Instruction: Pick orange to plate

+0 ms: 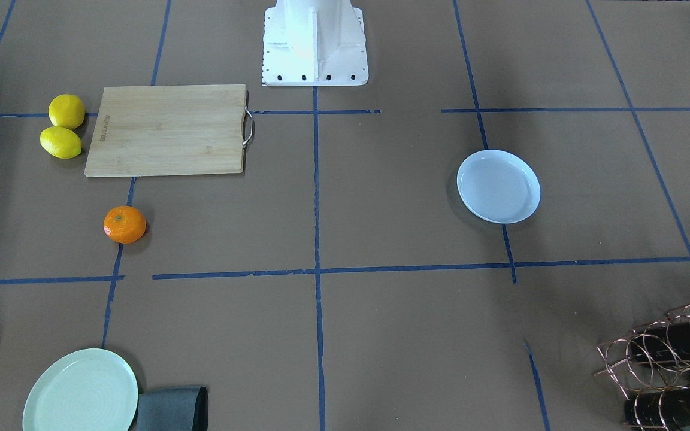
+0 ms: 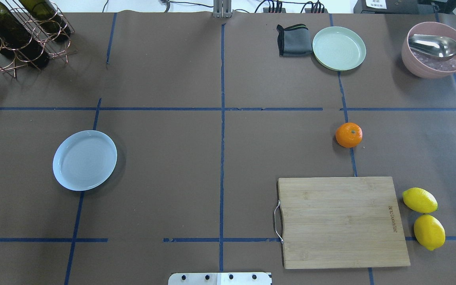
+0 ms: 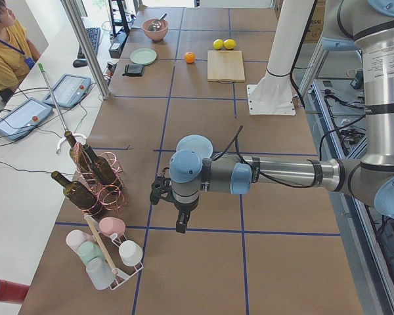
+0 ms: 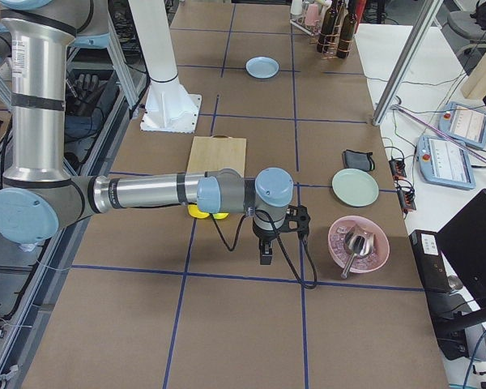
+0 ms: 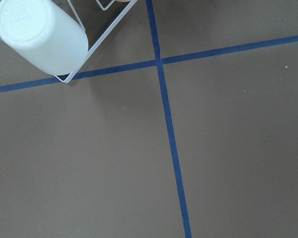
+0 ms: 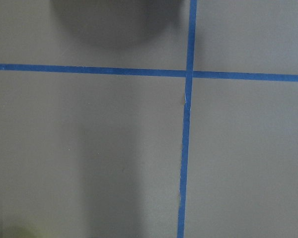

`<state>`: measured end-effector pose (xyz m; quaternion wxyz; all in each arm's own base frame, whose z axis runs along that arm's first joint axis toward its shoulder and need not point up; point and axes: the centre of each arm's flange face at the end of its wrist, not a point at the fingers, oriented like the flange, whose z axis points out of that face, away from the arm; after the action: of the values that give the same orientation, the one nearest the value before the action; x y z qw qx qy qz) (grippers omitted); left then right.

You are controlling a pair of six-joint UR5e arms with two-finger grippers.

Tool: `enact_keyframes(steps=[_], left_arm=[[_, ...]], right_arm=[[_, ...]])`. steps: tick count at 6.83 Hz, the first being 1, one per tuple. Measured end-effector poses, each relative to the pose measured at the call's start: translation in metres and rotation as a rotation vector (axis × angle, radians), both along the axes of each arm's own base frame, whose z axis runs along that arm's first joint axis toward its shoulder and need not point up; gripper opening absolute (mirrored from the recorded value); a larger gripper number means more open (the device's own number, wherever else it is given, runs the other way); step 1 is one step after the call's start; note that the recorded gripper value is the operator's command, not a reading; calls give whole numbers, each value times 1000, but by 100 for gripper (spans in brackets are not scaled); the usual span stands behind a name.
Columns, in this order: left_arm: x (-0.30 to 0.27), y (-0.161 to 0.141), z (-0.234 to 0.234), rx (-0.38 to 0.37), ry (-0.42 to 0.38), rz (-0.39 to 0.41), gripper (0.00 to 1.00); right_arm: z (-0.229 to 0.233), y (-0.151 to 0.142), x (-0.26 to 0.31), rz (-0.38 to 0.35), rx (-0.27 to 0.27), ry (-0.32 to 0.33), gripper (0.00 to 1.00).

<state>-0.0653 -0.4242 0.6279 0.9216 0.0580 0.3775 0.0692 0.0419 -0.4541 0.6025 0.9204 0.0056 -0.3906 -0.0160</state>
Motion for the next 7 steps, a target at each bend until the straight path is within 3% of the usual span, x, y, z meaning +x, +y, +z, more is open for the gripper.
enact_keyframes(steps=[2,4,7], left_arm=[[0,-3,-5,11,-1,0,100],[2,-14,-33,96,-22,14,100],[5,-73,-90,283,-18,21,100]], right_arm=[[-3,-1,0,2,4,-1,100],[-16,-4,-6,-5,29,-8,100],[-37,-12,-22,-32,152,-22,100]])
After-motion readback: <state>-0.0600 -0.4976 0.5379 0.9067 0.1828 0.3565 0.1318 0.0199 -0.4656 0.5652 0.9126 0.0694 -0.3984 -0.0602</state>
